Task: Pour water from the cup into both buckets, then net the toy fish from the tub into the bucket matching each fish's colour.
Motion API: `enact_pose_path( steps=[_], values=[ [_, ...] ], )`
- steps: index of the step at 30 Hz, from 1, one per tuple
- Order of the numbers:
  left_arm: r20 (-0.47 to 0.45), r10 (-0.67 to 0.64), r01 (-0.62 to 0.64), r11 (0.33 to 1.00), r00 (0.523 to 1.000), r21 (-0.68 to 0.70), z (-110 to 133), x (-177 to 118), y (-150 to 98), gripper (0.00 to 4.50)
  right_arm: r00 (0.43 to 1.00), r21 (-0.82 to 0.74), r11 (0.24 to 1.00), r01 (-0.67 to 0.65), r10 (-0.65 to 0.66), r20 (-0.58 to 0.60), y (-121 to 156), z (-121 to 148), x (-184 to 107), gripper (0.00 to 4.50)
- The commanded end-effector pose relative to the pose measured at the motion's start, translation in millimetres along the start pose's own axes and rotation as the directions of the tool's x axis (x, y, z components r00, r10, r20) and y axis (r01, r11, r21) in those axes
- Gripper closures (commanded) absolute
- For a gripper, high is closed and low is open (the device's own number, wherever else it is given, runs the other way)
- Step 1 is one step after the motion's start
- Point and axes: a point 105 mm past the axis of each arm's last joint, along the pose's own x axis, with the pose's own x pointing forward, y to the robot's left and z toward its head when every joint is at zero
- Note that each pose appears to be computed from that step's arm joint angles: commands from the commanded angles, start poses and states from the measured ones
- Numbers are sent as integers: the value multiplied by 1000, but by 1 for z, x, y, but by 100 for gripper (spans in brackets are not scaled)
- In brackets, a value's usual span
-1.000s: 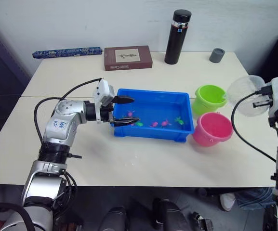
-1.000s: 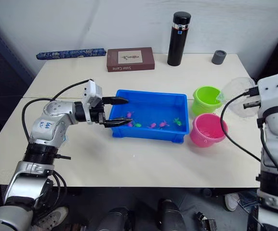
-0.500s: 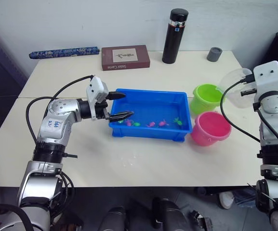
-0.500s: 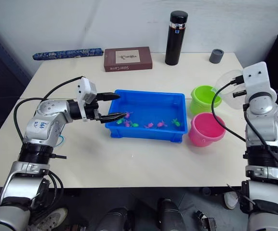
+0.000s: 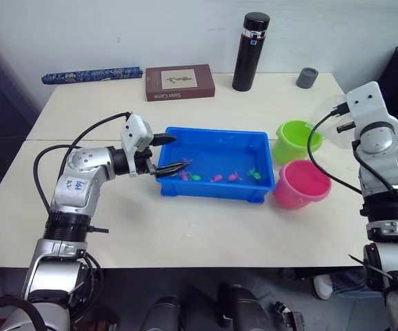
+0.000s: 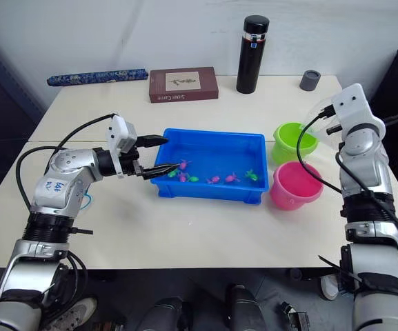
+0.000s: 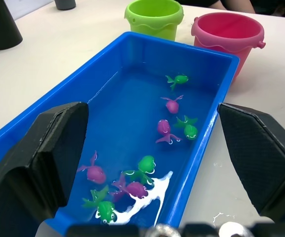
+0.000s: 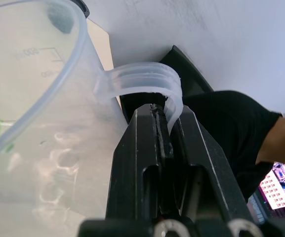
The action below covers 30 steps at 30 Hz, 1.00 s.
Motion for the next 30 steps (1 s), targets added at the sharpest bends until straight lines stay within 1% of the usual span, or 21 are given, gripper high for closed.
enact_pose_path(
  steps=[1,6,13,21,30],
  values=[
    [26,15,-17,999,1000,49,15,-6,1,0,994,-57,994,91,-87,71,-25,19,2,447],
    [23,18,-19,999,1000,47,14,-7,-1,0,991,-135,985,103,-91,98,-19,26,4,447],
    [21,22,-23,999,1000,42,12,-8,-5,0,984,-278,951,134,-93,154,-12,38,6,447],
    [18,29,-29,999,999,39,11,-10,-7,0,977,-356,921,156,-90,196,-6,45,6,447],
    [18,28,-29,999,999,39,12,-11,-7,0,968,-443,876,191,-92,235,-6,49,4,447]
  ],
)
